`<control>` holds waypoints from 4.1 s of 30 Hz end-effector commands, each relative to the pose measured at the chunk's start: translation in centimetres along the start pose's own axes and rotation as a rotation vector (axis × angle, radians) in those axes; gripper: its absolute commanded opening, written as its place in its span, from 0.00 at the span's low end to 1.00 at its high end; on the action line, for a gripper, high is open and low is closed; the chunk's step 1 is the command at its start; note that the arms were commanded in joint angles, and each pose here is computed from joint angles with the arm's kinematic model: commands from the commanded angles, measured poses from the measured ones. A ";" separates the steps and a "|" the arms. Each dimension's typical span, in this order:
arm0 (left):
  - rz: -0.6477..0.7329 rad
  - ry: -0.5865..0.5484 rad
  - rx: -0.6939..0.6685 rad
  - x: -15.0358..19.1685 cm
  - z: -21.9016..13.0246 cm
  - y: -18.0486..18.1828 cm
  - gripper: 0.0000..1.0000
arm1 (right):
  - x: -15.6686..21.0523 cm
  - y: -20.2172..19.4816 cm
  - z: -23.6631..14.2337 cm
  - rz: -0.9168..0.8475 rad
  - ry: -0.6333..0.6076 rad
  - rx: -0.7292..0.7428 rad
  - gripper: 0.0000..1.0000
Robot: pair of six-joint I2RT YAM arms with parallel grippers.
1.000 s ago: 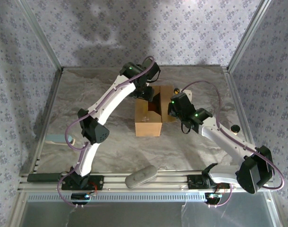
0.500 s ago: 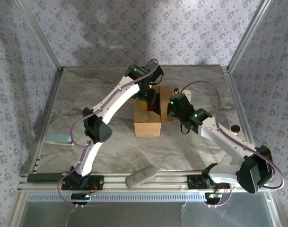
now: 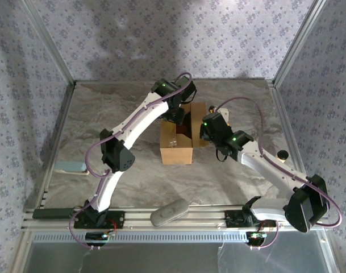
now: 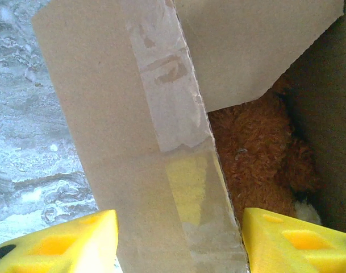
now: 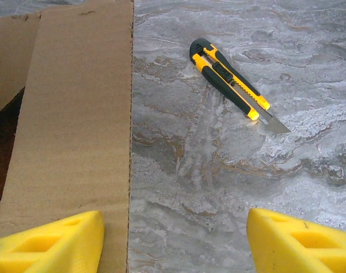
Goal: Unpack the express box
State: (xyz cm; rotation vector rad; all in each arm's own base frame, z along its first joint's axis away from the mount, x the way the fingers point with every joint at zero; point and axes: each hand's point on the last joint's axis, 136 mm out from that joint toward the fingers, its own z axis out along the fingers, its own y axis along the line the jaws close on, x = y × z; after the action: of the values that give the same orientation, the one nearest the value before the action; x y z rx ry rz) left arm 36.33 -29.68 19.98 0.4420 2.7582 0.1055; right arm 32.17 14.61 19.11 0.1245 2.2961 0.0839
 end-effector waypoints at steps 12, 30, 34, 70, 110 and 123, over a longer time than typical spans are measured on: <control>-0.023 -0.075 -0.044 0.0 -3.6 3.9 0.59 | 0.0 -0.5 -0.3 -0.033 0.011 0.076 0.68; -0.132 -0.153 -0.010 0.7 -4.9 8.2 0.60 | 0.3 0.0 0.1 -0.060 0.028 0.102 0.68; -0.166 -0.158 0.009 1.3 -4.5 9.2 0.60 | 0.2 0.2 0.2 -0.065 0.026 0.105 0.68; -0.368 -0.061 0.279 9.0 3.0 7.3 0.59 | -4.2 7.6 7.1 -0.265 0.050 -0.007 0.68; -0.411 -0.231 0.205 7.8 -4.6 13.7 0.64 | -9.8 14.3 1.0 -0.354 -0.127 -0.217 0.76; -0.428 -0.172 0.161 6.2 0.1 15.8 0.62 | -3.1 15.7 0.4 -0.381 -0.059 -0.097 0.82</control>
State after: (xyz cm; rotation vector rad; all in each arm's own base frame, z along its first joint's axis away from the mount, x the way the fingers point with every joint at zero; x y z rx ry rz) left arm 34.78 -12.74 19.90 -0.1258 2.6449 -0.2359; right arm 35.45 30.90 23.80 -0.4185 2.1850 0.0909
